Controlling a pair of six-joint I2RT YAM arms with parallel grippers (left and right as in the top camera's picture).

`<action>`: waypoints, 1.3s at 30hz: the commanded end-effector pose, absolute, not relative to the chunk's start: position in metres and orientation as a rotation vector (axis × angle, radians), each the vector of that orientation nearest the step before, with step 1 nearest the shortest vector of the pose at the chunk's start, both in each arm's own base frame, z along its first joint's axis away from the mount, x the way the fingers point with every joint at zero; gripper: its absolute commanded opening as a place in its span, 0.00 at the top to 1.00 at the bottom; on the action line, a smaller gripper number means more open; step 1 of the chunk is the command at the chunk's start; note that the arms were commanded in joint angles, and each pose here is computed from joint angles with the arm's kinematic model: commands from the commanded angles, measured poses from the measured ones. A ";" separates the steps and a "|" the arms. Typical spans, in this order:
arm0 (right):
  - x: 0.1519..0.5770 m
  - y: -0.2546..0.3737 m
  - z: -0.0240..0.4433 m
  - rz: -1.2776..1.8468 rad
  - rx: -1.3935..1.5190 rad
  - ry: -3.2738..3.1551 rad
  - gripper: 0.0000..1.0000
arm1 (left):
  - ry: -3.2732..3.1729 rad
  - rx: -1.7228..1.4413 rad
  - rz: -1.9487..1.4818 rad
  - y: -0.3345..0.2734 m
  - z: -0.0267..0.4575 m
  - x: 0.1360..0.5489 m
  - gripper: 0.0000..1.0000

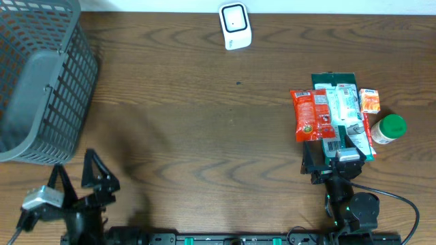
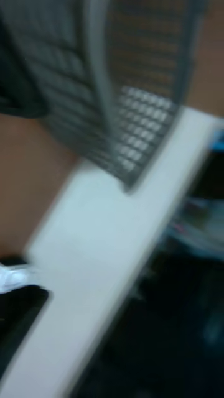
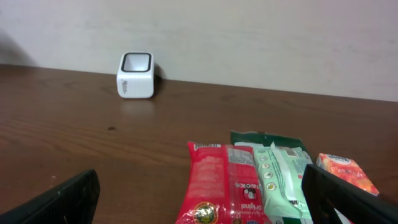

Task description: Scan the item barcode

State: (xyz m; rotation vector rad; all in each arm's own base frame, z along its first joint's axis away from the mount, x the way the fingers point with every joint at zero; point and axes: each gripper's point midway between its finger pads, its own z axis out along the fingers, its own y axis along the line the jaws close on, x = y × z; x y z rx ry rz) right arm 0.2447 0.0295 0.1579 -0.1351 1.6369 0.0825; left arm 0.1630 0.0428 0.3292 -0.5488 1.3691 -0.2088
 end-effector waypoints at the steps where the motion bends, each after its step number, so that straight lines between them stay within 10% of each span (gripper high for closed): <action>1: 0.245 0.028 0.157 0.091 -0.117 1.639 0.01 | 1.277 -0.444 -0.292 0.027 0.335 0.184 0.14; 39: 0.245 0.028 0.157 0.091 -0.117 1.639 0.01 | 1.711 -0.228 -0.135 0.007 0.137 0.244 0.14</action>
